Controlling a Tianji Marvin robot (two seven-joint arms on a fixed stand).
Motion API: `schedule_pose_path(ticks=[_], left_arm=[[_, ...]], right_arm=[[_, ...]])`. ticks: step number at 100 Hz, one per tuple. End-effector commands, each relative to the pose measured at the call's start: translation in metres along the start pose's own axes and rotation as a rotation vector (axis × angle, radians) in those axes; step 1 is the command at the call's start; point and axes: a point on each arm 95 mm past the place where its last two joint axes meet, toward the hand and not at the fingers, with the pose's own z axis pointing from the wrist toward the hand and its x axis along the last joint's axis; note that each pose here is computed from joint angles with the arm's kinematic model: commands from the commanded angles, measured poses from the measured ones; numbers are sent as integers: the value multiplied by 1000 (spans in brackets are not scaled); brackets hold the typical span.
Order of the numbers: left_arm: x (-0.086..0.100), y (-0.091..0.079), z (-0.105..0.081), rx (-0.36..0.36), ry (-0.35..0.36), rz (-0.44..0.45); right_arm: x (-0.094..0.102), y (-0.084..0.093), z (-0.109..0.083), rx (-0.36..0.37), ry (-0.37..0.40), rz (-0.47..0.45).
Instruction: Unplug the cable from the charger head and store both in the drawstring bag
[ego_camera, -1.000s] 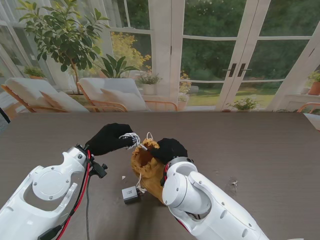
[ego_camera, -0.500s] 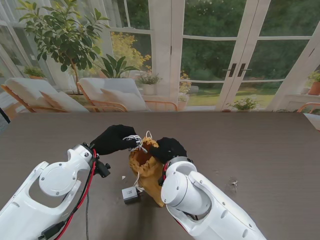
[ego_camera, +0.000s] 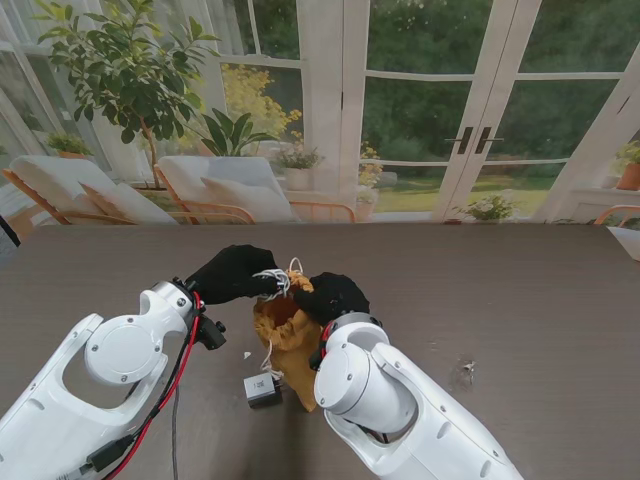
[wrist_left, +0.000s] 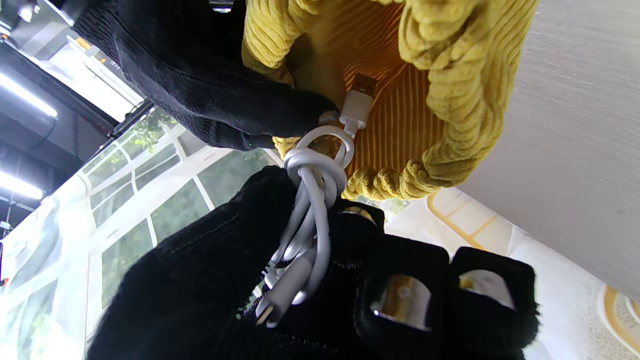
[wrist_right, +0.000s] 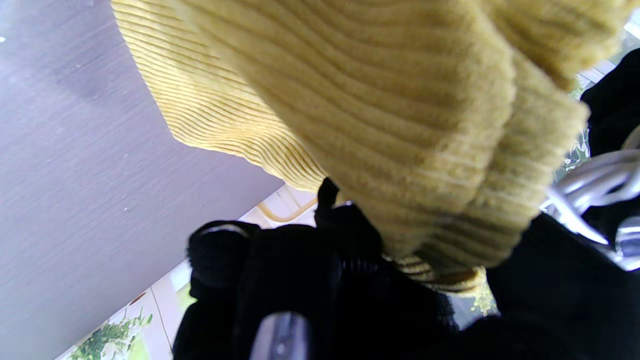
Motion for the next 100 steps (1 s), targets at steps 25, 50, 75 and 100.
schedule_pose_path(ticks=[25,50,75,100], left_arm=[[4,-1,-5,-51,-3,46],[5,-1,-4,-57,1,62],[9,-2,-2,-95,-14,73],[11,-3,-2,-111,-18,103]], right_arm=[[6,1,-3,12,8,22],[7,2,-2,11,5,34],[7,1,-3,13,3,42],[8,2,-3,11,-1,42]])
